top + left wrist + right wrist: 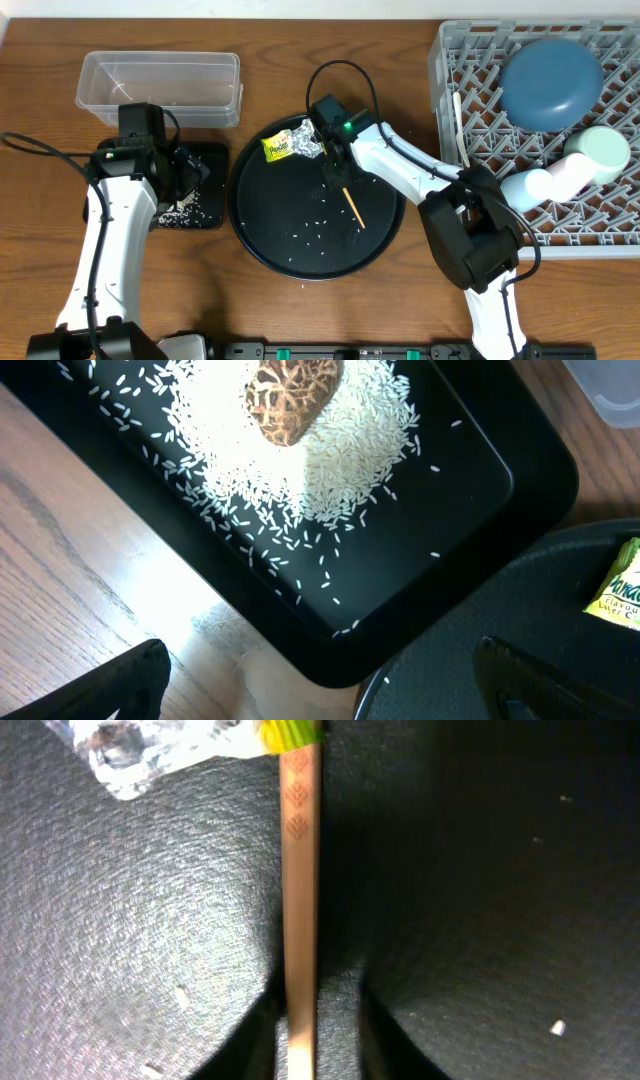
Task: Sort waste into correct bins and load items into the dishwasher rack
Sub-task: 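Move the right gripper back to the wooden stick and grasp it, then lift the wooden stick and place it in the rack beside the spoon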
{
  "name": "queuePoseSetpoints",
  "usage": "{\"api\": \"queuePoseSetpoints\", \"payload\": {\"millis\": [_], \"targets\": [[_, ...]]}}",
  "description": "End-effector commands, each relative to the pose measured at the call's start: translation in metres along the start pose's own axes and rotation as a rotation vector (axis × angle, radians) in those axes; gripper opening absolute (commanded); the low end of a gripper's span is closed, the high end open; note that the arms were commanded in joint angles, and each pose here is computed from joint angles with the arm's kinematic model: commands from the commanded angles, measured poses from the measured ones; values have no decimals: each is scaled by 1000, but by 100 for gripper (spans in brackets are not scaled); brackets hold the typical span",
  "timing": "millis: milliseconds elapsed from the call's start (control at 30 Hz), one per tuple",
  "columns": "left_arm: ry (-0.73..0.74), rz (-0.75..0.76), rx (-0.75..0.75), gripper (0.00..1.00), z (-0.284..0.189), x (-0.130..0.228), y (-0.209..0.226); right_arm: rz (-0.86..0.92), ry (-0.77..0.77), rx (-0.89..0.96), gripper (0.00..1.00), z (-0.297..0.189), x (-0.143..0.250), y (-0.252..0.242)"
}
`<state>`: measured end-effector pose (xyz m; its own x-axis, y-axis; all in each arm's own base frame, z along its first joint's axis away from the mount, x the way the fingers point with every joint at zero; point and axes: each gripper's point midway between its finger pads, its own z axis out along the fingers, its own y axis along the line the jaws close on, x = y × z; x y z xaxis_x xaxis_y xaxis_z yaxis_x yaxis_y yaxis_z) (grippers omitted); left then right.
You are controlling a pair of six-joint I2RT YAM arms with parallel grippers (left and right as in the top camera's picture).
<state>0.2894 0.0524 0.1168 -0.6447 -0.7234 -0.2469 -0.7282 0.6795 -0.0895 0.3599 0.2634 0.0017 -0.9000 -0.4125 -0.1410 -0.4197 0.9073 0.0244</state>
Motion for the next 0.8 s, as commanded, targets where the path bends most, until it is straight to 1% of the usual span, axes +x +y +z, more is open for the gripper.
{"api": "queuePoseSetpoints", "payload": {"millis": [0, 67, 300, 433, 533, 667, 767], "targets": [[-12, 6, -17, 98, 0, -4, 3, -2, 60, -7, 11, 18, 13, 5], [-12, 6, -17, 98, 0, -4, 3, -2, 66, 1, 1, 18, 15, 3], [-12, 6, -17, 98, 0, -4, 3, 5, 74, -3, 1, 16, 16, 3], [-12, 6, -17, 98, 0, -4, 3, 12, 89, -2, 1, 4, 13, 1], [-12, 6, -17, 98, 0, -4, 3, 16, 115, 4, 1, -16, 9, -5], [-12, 6, -17, 98, 0, -4, 3, -42, 165, 9, 1, -49, 9, -15], [-12, 6, -17, 98, 0, -4, 3, -31, 186, 17, 1, -71, 9, -23]]}}
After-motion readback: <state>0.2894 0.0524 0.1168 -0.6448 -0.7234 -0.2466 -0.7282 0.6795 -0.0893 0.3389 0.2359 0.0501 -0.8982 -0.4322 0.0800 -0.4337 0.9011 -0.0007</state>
